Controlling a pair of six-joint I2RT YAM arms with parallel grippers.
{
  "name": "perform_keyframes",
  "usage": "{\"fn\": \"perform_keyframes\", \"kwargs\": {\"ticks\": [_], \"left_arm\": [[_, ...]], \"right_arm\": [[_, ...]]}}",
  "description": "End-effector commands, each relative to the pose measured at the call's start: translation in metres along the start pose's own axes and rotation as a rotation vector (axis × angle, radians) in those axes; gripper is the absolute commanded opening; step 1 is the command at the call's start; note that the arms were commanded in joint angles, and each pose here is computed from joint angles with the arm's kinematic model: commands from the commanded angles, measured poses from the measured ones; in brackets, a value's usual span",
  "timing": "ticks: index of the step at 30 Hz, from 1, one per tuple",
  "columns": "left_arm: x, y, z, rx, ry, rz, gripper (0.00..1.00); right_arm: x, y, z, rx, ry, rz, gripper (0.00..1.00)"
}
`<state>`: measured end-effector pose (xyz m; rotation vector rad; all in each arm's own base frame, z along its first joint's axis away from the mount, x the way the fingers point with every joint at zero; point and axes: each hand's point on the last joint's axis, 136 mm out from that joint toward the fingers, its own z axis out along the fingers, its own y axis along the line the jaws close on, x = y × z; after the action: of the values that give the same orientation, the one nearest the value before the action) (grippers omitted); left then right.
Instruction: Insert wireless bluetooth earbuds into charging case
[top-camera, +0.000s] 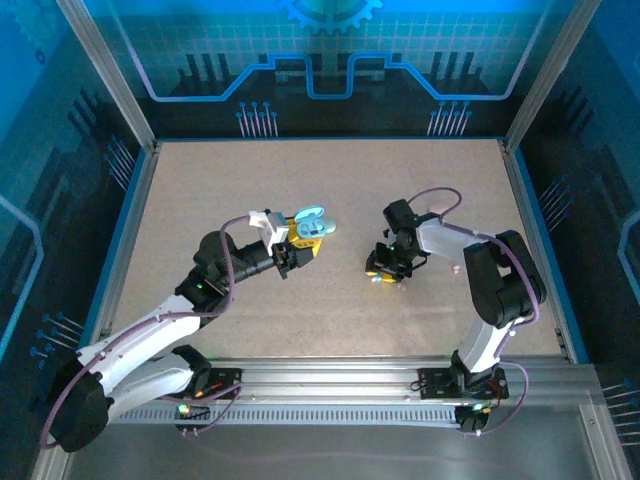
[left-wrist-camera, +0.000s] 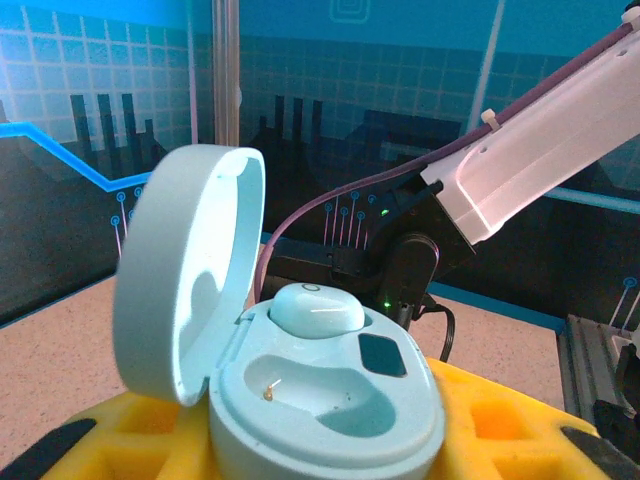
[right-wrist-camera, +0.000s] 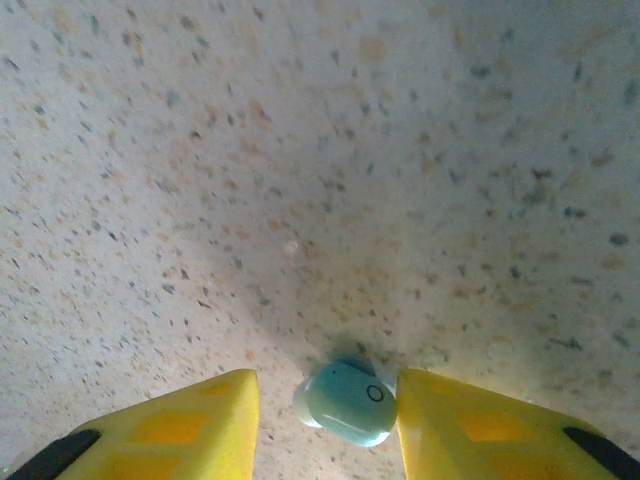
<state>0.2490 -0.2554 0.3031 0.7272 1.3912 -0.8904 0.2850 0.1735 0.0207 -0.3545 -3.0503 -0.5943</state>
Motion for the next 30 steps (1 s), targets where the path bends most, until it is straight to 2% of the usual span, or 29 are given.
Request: {"fn": "perform_keyframes", "kwargs": {"ticks": [1, 16, 23, 30], "left_arm": [[-0.011, -0.002, 0.0, -0.002, -0.031, 0.027, 0.34], [-0.011, -0.001, -0.001, -0.007, -0.036, 0.024, 0.34], [-0.012, -0.002, -0.001, -0.004, -0.037, 0.025, 0.34], [-0.011, -0.002, -0.002, -0.006, -0.037, 0.028, 0.34]], "right_arm": [[-0.009, 0.004, 0.0, 0.031, -0.037, -0.052, 0.4], [-0.007, 0.022, 0.002, 0.032, -0.023, -0.158, 0.41], [-0.005, 0.004, -0.004, 0.158, -0.046, -0.111, 0.43], [0.007, 0.005, 0.0, 0.135, -0.022, -0.092, 0.44]]}}
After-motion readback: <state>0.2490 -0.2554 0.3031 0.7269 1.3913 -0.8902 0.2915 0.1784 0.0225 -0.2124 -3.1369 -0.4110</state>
